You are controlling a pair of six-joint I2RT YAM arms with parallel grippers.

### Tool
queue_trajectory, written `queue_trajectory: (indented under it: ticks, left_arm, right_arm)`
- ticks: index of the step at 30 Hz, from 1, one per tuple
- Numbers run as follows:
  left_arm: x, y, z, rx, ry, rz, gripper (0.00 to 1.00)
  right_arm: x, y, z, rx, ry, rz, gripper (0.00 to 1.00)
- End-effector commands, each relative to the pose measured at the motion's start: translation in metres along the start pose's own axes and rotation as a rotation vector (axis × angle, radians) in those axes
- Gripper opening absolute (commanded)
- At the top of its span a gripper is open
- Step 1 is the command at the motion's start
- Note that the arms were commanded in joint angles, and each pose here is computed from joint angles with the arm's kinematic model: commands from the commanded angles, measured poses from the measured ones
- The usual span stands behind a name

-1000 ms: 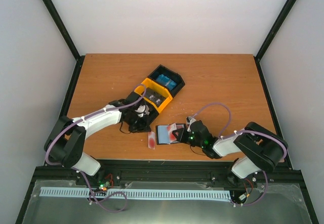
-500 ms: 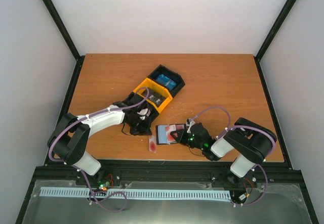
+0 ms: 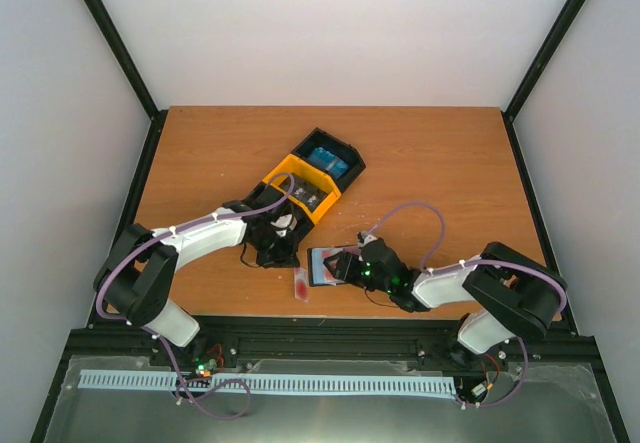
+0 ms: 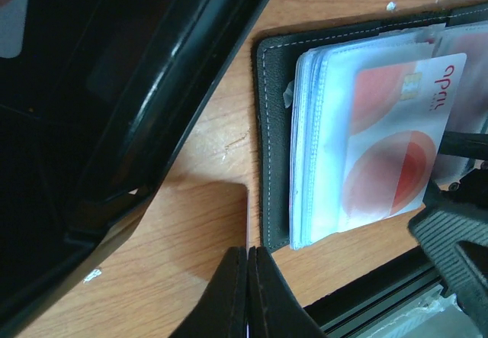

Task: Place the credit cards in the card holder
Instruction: Insert the credit card into the card holder.

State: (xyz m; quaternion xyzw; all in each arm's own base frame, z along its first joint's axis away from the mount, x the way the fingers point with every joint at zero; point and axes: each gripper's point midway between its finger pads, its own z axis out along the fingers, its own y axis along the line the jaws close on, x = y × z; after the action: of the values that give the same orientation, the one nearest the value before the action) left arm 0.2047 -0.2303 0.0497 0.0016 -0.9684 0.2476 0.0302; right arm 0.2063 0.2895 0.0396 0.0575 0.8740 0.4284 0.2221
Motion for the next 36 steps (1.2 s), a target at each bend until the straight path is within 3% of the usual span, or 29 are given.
queue_trajectory:
  ticks: [1, 8, 15, 27, 36]
  left_arm:
    - [0.0, -0.005, 0.0, 0.004, 0.005, 0.008, 0.01]
    - [-0.001, -0.005, -0.001, 0.0, -0.004, 0.02, 0.01]
    - [-0.004, -0.008, -0.005, 0.009, -0.025, 0.033, 0.01]
    - [-0.001, -0.009, -0.006, 0.033, -0.03, 0.042, 0.01]
    - [0.0, -0.012, -0.006, 0.052, -0.034, 0.051, 0.01]
  right_arm:
    - [0.016, -0.022, 0.004, 0.185, 0.053, -0.062, 0.62]
    - [0.02, -0.014, 0.015, 0.267, 0.103, -0.155, 0.67]
    - [0.007, -0.022, -0.005, 0.431, 0.074, -0.156, 0.71]
    - [0.021, -0.018, -0.001, 0.516, 0.172, -0.211, 0.61]
    - [0.036, -0.006, 0.01, 0.575, 0.27, -0.329, 0.75]
